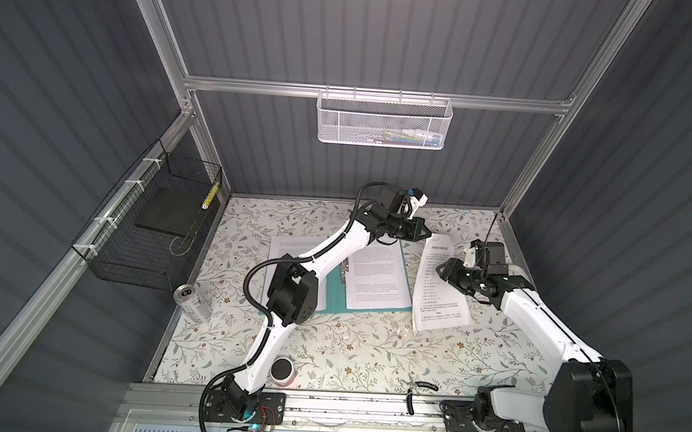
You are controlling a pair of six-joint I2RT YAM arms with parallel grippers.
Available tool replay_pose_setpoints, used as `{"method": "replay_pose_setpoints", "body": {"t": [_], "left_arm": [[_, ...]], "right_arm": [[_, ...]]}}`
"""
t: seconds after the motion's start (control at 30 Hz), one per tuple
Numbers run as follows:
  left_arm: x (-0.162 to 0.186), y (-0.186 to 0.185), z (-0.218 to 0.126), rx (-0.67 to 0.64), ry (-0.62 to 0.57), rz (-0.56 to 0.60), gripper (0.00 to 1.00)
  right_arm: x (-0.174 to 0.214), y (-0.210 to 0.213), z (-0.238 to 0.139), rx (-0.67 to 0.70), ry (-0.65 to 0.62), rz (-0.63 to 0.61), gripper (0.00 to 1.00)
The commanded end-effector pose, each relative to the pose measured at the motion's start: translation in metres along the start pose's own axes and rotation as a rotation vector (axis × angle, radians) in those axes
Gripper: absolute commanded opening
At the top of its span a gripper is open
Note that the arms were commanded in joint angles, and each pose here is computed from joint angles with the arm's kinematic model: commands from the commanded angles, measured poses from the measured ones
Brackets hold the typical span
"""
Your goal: Put the files into the folder
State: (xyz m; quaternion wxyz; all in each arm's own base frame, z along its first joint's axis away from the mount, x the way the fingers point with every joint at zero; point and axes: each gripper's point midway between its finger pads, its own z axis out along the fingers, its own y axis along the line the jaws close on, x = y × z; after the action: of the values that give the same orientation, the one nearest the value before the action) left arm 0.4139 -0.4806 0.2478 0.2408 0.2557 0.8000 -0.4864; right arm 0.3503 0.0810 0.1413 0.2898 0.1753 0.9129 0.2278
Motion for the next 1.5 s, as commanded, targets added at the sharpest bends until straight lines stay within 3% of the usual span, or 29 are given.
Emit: {"method": "replay_pose_setpoints", "body": {"t": [0.0, 0.27, 0.73, 1.0, 1.47], "left_arm": [[-0.011, 0.014, -0.039, 0.052, 0.019, -0.068, 0.00], [-0.027, 0.081, -0.099, 0.009, 0.016, -0.089, 0.00], [0.015, 0.195, -0.091, -0.080, 0.072, -0.161, 0.00], [0.027, 0.225, -0.094, -0.125, 0.073, -0.192, 0.00], [0.028, 0.214, -0.092, -0.050, 0.081, -0.189, 0.00]], "right_arm": [[-0.007, 0.007, 0.001, -0.021, 0.001, -0.001, 0.54], [-0.010, 0.014, 0.012, -0.053, 0.029, 0.020, 0.54], [0.003, 0.018, 0.049, -0.041, 0.116, -0.001, 0.53], [0.014, -0.005, 0.089, 0.052, 0.186, -0.030, 0.54], [0.034, -0.011, 0.122, 0.042, 0.288, -0.055, 0.56]]}}
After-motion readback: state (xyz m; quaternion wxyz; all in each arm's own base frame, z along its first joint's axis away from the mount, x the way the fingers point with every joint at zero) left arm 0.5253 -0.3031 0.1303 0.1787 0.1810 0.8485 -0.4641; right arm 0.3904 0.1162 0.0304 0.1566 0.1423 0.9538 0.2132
